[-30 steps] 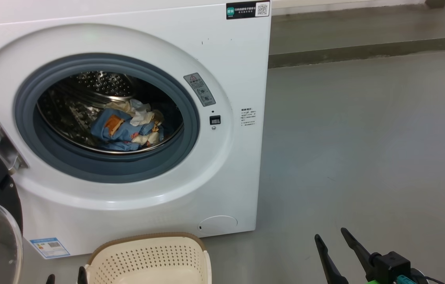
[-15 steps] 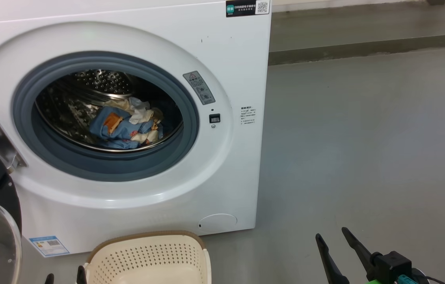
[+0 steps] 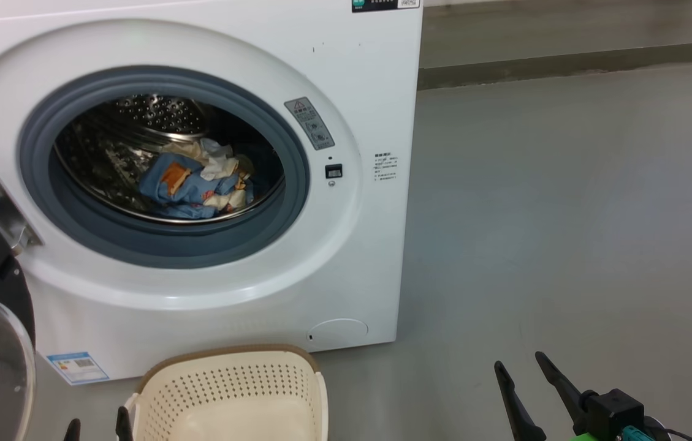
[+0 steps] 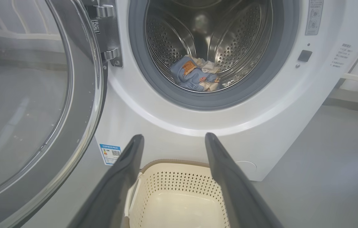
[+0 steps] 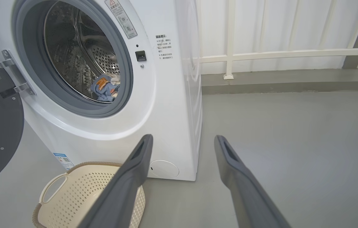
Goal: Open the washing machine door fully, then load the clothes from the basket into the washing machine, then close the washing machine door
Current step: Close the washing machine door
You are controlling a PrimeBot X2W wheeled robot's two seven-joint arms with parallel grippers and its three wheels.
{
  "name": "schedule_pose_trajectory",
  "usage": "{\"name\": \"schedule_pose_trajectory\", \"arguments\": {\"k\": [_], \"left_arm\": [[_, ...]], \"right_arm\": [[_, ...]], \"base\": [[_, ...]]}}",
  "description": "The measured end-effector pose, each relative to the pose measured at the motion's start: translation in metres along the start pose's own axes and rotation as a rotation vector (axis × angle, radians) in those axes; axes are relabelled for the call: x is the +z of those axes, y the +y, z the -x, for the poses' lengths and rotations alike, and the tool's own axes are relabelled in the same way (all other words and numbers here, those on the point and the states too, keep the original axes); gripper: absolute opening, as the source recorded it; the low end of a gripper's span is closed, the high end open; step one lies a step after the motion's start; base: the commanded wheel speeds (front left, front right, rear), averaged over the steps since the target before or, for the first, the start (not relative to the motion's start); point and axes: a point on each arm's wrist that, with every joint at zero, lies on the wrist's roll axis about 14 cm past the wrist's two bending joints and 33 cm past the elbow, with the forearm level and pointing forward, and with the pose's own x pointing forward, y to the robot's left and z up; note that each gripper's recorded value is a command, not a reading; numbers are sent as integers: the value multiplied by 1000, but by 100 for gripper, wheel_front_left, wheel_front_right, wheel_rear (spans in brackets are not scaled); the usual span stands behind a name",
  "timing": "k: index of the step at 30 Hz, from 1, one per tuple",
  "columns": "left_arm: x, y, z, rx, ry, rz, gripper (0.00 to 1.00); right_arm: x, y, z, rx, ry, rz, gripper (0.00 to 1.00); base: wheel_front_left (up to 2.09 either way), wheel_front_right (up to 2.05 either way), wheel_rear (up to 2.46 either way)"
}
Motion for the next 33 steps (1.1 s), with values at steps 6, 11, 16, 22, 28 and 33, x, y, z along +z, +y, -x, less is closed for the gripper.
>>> {"name": "schedule_pose_trajectory", "arguments": {"k": [6, 11, 16, 22, 28, 33], "left_arm": [[3, -1, -3, -1, -9, 1, 100], [3, 0, -3, 2, -8, 1, 100], [2, 0, -3, 3, -6, 1, 100], [2, 0, -3, 2, -5, 1, 100], [2, 0, -3, 3, -6, 2, 100], [3, 3, -1, 10, -9, 3, 100]], "right_arm": [[-1, 1, -1, 1, 2, -1, 100], [-1, 1, -1, 0, 4, -2, 100], [-2, 0, -1, 0, 5, -3, 100], [-2, 1, -1, -1, 6, -4, 100], [-2, 1, -1, 0, 5, -4, 100], [-1, 2, -3, 4, 4, -4, 100]], "base": [[-168, 168, 0], [-119, 119, 0], [-59, 59, 0], [-4, 4, 0], [0, 0, 0], [0, 0, 0]]}}
